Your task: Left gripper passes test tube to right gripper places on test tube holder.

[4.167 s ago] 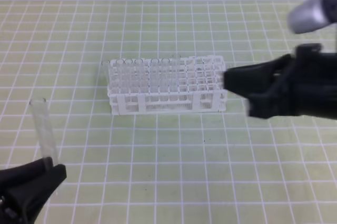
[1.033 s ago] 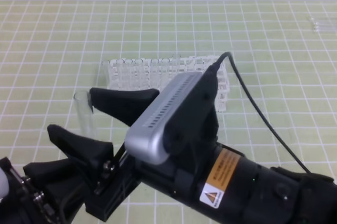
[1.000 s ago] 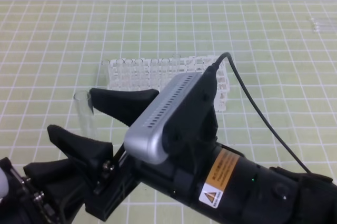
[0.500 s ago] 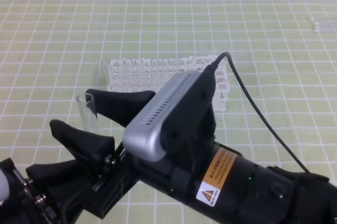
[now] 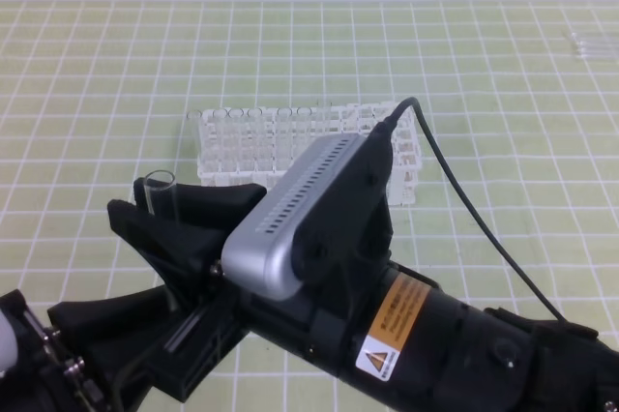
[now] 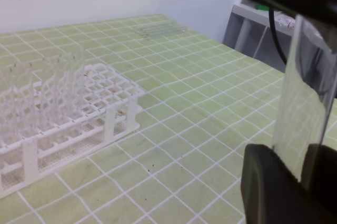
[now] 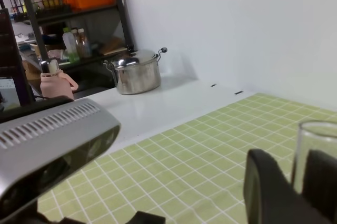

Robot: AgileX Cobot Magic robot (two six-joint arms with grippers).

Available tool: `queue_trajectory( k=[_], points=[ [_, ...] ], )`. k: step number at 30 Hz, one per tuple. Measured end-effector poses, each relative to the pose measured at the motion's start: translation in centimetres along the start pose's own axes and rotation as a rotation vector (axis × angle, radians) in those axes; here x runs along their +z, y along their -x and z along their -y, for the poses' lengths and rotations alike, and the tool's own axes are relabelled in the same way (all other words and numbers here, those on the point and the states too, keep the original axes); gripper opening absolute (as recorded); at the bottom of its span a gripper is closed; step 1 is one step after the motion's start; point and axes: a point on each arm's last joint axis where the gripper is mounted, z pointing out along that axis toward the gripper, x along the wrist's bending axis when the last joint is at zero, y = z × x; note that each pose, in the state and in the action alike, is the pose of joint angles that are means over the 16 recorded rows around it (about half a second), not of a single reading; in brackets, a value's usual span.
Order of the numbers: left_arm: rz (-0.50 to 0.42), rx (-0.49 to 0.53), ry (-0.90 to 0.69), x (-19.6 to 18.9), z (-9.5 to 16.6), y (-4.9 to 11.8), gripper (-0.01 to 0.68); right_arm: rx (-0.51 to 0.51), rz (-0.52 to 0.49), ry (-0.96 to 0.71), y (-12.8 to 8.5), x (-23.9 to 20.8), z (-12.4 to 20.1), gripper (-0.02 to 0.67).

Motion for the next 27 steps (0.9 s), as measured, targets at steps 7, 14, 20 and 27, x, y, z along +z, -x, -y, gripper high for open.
queue_trajectory(
  k=[7, 14, 20, 27],
  points=[
    [0.002, 0.004, 0.000, 0.00, 0.00, 0.02, 0.068, 0.000, 0.000, 0.001, 0.00, 0.00, -0.01, 0.092],
    [0.005, 0.010, 0.000, 0.01, 0.00, 0.05, 0.166, 0.001, 0.000, 0.001, 0.00, 0.00, -0.01, 0.092],
    [0.009, 0.013, 0.001, 0.01, -0.01, 0.08, 0.327, 0.001, 0.000, 0.000, 0.00, 0.00, 0.00, 0.092],
    [0.018, 0.013, 0.007, -0.07, -0.07, 0.16, 0.454, -0.019, 0.014, -0.006, 0.12, -0.11, -0.12, 0.092]
  ],
)
